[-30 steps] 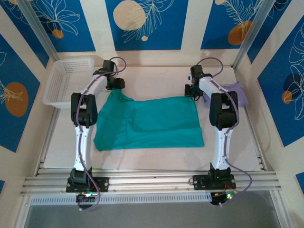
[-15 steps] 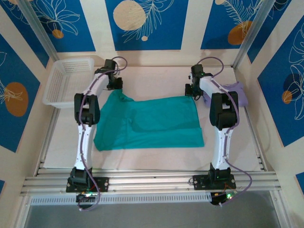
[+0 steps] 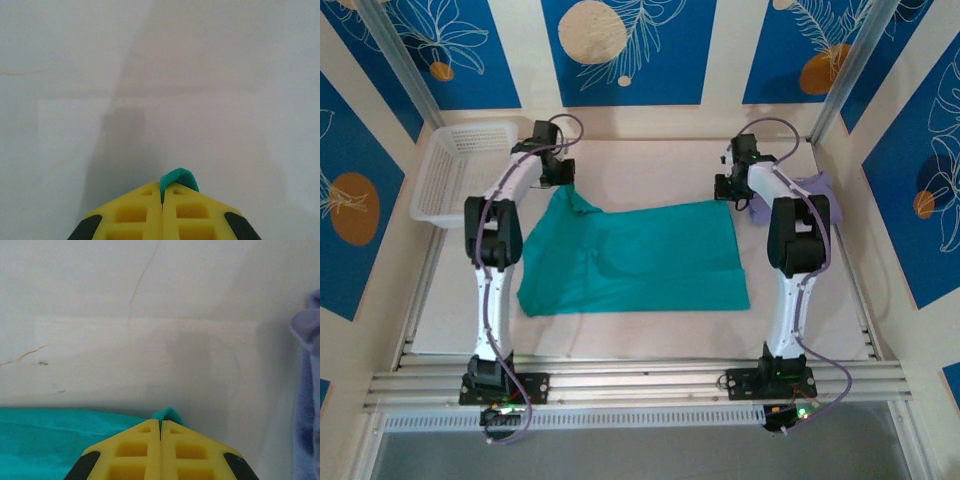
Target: Fold the inside-out t-shirt
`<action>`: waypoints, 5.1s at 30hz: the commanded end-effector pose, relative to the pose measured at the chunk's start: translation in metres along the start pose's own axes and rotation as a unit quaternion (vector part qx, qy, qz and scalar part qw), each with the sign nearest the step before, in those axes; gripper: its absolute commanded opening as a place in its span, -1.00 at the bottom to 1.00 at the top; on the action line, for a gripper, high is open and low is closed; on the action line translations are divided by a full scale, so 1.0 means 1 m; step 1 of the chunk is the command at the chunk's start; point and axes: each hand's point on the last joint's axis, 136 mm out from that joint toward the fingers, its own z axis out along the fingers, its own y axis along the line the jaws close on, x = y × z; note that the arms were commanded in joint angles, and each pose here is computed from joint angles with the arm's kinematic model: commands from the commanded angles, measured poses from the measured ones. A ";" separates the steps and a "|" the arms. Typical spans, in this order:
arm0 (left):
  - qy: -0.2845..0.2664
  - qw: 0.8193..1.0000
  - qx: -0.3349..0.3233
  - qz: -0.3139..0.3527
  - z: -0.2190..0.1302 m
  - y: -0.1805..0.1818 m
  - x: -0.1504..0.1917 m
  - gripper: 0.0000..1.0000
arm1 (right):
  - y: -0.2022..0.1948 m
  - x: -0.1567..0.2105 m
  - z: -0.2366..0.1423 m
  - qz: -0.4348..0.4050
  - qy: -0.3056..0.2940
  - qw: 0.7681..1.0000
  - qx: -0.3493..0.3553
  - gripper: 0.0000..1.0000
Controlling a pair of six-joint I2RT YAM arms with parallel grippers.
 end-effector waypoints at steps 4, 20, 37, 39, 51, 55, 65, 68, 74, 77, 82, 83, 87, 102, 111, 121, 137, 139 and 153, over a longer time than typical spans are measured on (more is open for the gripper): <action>-0.113 0.993 0.037 -0.023 -0.095 -0.010 -0.025 -1.00 | 0.014 -0.017 -0.045 -0.035 -0.074 0.995 -0.063 -0.99; -0.166 0.977 0.072 -0.115 -0.189 0.012 0.090 -1.00 | 0.002 0.048 -0.083 0.023 -0.089 0.992 -0.082 -0.98; -0.110 0.982 0.060 -0.144 -0.185 0.022 0.175 -1.00 | 0.002 0.149 -0.089 0.129 0.013 0.989 -0.068 -0.97; -0.104 0.982 0.056 -0.146 -0.182 0.024 0.181 -1.00 | 0.004 0.160 -0.089 0.138 0.019 0.988 -0.070 -0.96; -0.068 0.983 0.062 -0.158 -0.154 0.026 0.203 -1.00 | 0.050 0.135 -0.116 0.029 -0.075 0.994 -0.067 -0.01; -0.068 0.982 0.069 -0.162 -0.152 0.024 0.203 -1.00 | 0.164 0.141 -0.129 -0.110 -0.102 0.970 -0.192 0.03; -0.068 0.982 0.072 -0.162 -0.153 0.024 0.207 -1.00 | 0.361 0.207 -0.112 -0.303 -0.082 0.892 -0.326 0.16; -0.067 0.982 0.076 -0.162 -0.153 0.022 0.207 -1.00 | 0.383 0.218 -0.097 -0.341 -0.080 0.882 -0.315 0.16; -0.069 0.981 0.078 -0.163 -0.153 0.022 0.206 -1.00 | 0.407 0.229 -0.064 -0.401 -0.086 0.871 -0.271 0.16; -0.068 0.981 0.077 -0.163 -0.153 0.022 0.207 -1.00 | 0.413 0.232 -0.050 -0.425 -0.090 0.866 -0.246 0.16; -0.068 0.981 0.076 -0.162 -0.153 0.023 0.207 -1.00 | 0.421 0.235 -0.037 -0.445 -0.097 0.862 -0.221 0.13; -0.068 0.981 0.075 -0.163 -0.154 0.023 0.207 -1.00 | 0.419 0.233 -0.034 -0.446 -0.100 0.865 -0.207 0.03; -0.068 0.982 0.073 -0.162 -0.153 0.023 0.208 -1.00 | 0.416 0.230 -0.038 -0.446 -0.111 0.866 -0.196 -0.51; -0.051 0.983 0.056 -0.166 -0.142 0.032 0.229 -1.00 | 0.401 0.235 -0.069 -0.431 -0.092 0.867 -0.235 -1.00; -0.033 0.982 0.041 -0.180 -0.136 0.040 0.266 -0.53 | 0.386 0.255 -0.070 -0.429 -0.038 0.866 -0.252 -0.75; -0.113 0.980 0.018 -0.165 -0.164 0.046 0.234 0.10 | 0.400 0.237 -0.125 -0.372 -0.044 0.843 -0.387 -0.25; 0.013 0.984 0.055 -0.166 -0.107 0.027 0.290 -0.52 | 0.383 0.252 -0.035 -0.239 0.130 0.913 -0.304 -0.68; 0.008 0.985 0.044 -0.164 -0.108 0.031 0.292 -0.51 | 0.376 0.254 -0.034 -0.238 0.137 0.916 -0.294 -0.68; -0.093 0.982 -0.059 -0.150 -0.138 0.071 0.239 0.58 | 0.366 0.223 -0.093 -0.249 0.047 0.909 -0.332 -0.23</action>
